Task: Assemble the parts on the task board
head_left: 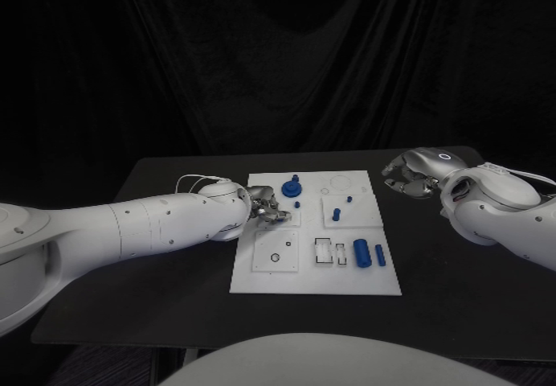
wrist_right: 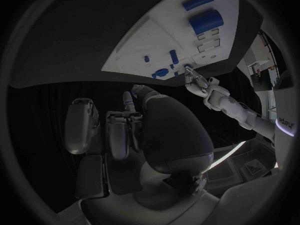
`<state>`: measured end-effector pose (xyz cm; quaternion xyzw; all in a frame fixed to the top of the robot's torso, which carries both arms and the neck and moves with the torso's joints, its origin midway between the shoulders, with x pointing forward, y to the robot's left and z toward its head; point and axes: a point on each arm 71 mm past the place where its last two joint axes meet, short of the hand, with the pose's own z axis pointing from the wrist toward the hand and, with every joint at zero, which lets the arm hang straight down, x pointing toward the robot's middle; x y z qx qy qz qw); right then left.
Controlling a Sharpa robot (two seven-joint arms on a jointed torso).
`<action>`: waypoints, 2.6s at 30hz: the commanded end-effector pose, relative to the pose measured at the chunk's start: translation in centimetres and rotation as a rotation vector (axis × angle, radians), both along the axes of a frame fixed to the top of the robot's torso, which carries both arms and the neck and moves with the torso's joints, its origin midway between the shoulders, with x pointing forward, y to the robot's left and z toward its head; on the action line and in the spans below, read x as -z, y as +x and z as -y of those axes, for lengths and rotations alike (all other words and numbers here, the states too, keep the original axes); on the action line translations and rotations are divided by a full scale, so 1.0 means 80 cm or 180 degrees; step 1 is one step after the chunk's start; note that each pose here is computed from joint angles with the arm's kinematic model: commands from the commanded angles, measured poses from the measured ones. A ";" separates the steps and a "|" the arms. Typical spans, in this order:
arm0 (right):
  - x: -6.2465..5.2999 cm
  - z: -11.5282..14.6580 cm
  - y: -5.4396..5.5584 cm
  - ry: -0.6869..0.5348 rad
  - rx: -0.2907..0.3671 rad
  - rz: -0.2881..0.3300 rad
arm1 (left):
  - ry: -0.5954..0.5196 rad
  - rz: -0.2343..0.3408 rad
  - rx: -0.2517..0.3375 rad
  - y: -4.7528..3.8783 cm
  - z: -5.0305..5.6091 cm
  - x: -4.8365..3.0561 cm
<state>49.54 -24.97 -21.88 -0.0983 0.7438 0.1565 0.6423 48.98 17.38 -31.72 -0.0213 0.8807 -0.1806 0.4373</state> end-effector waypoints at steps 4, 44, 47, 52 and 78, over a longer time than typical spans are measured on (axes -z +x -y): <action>0.003 0.001 -0.001 -0.0024 0.0044 -0.0023 | 0.0059 -0.0146 0.0022 -0.009 -0.001 0.0151; 0.004 0.007 -0.003 -0.0004 0.0074 0.0001 | -0.0211 0.0123 -0.0046 -0.014 -0.009 -0.0004; 0.004 0.007 -0.003 -0.0002 0.0076 0.0005 | -0.0287 -0.0014 -0.0132 -0.012 -0.012 -0.0030; 0.004 0.007 -0.003 0.0002 0.0076 0.0012 | -0.0340 -0.0157 -0.0208 -0.007 -0.016 -0.0087; 0.004 0.006 -0.002 0.0005 0.0082 0.0024 | -0.0114 -0.0328 -0.0240 0.020 -0.006 -0.0354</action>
